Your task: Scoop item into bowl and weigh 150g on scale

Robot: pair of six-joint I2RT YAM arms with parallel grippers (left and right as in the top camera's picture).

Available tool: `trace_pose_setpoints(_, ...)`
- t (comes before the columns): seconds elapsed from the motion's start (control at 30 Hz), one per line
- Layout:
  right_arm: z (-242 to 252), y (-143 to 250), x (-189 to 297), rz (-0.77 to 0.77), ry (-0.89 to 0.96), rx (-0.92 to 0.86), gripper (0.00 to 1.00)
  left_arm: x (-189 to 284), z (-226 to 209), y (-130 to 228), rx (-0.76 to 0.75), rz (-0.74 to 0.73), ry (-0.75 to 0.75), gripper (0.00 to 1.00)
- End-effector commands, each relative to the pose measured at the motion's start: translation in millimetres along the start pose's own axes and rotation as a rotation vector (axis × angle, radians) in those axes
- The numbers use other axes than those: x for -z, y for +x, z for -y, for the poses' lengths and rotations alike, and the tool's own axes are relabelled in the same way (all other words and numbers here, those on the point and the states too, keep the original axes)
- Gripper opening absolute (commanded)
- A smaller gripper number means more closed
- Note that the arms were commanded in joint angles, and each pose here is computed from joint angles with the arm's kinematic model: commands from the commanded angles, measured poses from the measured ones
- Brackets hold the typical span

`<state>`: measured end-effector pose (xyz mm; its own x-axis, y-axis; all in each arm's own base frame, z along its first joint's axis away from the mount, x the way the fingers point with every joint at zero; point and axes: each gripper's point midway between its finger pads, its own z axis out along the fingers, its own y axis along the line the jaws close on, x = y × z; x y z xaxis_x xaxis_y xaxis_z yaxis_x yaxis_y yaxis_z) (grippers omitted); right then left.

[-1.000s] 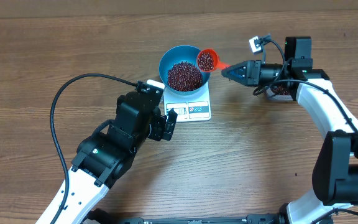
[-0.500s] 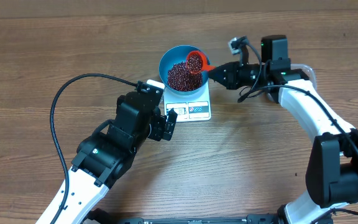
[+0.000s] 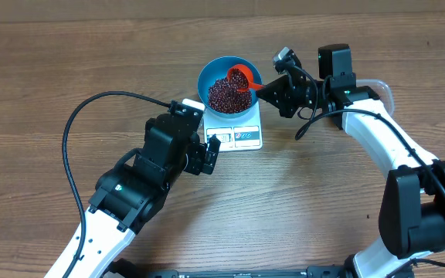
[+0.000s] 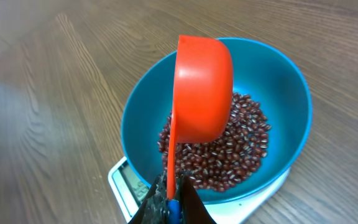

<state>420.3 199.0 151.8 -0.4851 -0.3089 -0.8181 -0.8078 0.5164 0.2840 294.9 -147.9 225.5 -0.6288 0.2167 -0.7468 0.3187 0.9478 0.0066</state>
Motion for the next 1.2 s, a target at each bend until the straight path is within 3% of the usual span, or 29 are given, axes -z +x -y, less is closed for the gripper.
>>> trace_pose_setpoints(0.0, 2.8, 4.9, -1.5, -0.017, 0.016, 0.096, 0.04, -1.7, -0.2, 0.7, -0.002, -0.002, -0.010, 0.99)
trace_pose_setpoints(0.33, 2.9, 5.0, -1.5, -0.018, 0.016, 0.175, 0.04, -1.7, -0.2, 0.7, -0.002, -0.002, -0.010, 1.00)
trace_pose_setpoints(1.17, 3.8, 2.6, -1.4, -0.009, 0.019, 0.183, 0.04, -1.7, -0.2, 0.7, -0.002, -0.002, -0.010, 0.99)
